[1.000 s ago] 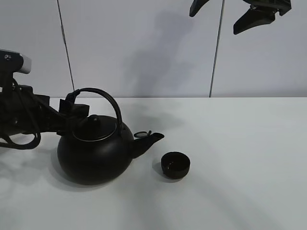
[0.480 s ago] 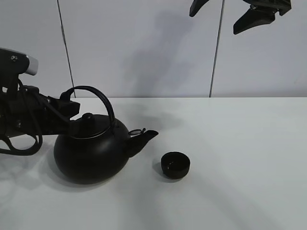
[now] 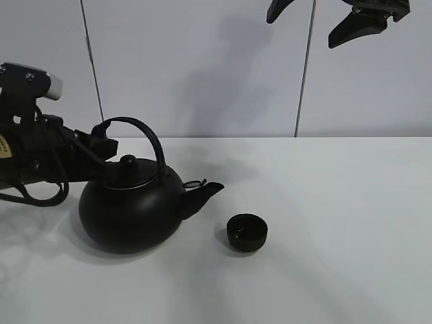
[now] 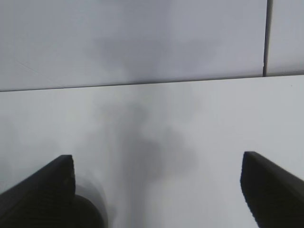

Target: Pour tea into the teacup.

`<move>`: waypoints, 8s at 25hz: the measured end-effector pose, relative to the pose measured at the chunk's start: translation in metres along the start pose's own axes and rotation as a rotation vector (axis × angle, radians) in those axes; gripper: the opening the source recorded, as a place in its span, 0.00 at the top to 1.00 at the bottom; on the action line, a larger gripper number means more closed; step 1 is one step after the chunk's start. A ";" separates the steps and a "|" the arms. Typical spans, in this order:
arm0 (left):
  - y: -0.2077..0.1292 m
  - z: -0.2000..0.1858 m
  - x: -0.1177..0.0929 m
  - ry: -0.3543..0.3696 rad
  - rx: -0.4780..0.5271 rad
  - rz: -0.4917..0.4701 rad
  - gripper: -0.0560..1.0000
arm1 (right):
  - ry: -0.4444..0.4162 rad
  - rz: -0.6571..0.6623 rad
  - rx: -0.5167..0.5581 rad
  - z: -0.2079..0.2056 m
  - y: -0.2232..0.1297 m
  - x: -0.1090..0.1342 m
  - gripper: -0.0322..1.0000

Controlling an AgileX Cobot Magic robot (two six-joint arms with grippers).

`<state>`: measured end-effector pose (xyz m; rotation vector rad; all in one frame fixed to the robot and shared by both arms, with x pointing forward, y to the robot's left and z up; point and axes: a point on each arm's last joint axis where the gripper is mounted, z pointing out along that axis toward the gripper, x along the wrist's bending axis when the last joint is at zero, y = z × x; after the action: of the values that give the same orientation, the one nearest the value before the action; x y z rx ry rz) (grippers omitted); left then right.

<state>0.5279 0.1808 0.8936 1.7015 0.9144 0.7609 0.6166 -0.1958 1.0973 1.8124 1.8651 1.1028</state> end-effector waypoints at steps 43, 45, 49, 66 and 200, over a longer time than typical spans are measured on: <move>0.051 0.046 -0.019 -0.129 0.073 0.345 0.85 | 0.000 0.000 -0.001 0.000 0.000 0.000 0.34; 0.051 0.046 -0.019 -0.129 0.073 0.347 0.85 | 0.000 0.000 -0.001 0.000 0.000 0.000 0.34; 0.051 0.046 -0.019 -0.129 0.072 0.350 0.85 | 0.000 0.000 -0.001 0.000 0.000 0.000 0.34; 0.056 0.048 -0.019 -0.125 0.061 0.355 0.85 | 0.000 0.000 -0.001 0.000 0.000 0.000 0.34; 0.004 -0.024 -0.015 0.104 0.089 -0.026 0.85 | 0.000 0.000 -0.002 0.000 0.000 0.000 0.34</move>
<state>0.5010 0.1784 0.9036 1.7370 1.0532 0.8081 0.6168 -0.1958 1.0975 1.8114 1.8635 1.1043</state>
